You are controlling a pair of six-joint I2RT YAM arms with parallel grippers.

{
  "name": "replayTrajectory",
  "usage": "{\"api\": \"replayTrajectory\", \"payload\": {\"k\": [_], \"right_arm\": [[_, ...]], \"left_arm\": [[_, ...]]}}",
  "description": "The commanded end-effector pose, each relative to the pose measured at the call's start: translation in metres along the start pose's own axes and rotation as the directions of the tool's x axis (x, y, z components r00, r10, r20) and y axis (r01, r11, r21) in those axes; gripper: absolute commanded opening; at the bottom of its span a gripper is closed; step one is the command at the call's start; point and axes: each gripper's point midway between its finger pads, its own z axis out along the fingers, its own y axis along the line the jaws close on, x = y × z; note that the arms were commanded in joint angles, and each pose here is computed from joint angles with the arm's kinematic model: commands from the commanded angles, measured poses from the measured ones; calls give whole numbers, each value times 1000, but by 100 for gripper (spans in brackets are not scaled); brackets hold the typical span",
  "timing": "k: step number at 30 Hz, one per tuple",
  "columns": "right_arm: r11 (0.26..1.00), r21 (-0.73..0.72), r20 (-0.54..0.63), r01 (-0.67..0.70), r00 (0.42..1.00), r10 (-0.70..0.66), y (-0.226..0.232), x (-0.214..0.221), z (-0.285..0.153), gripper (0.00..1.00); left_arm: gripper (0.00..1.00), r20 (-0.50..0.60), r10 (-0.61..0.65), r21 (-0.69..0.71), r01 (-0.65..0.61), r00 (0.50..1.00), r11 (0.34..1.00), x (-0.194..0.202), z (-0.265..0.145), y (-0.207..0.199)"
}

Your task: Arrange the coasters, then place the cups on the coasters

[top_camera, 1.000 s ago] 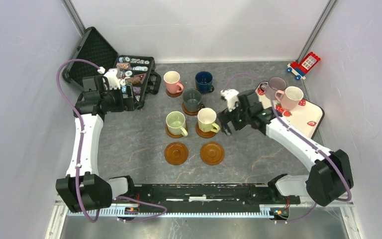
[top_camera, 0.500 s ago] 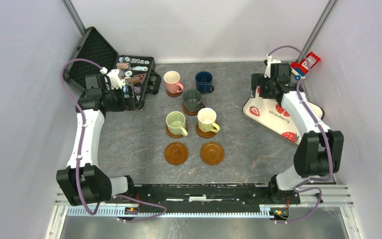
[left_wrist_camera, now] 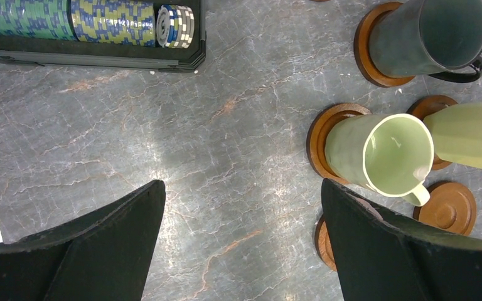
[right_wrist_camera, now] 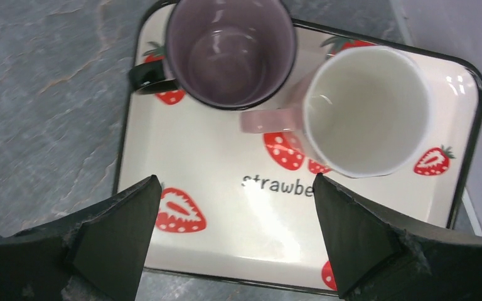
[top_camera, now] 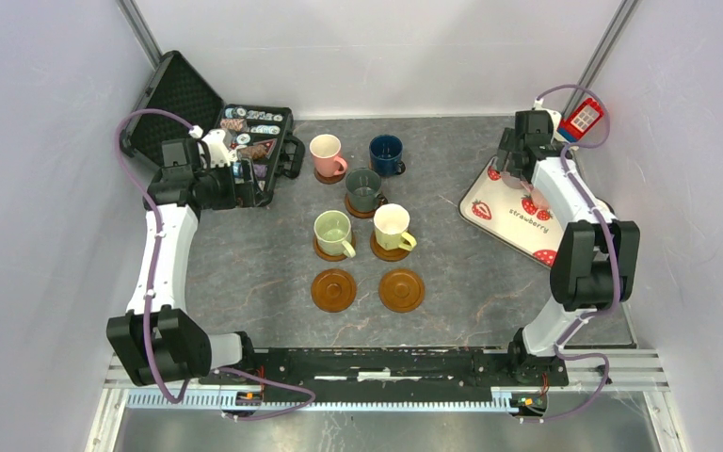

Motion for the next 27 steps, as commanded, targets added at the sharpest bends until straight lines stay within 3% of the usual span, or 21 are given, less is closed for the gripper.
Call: {"api": "replayTrajectory", "payload": {"k": [1,15,27], "right_arm": [[988,119,39,-98,995,94,-30,-20,8,98],[954,267,59,-135,991,124,-64,-23,28,98],[977,205,2,-52,999,53,-65,-21,43,99]], "left_arm": [[100,58,12,-18,-11,998,1000,-21,-2,4],[100,53,18,-19,-18,998,1000,-26,1,6],[100,37,11,-19,-11,999,1000,-21,4,7]]}}
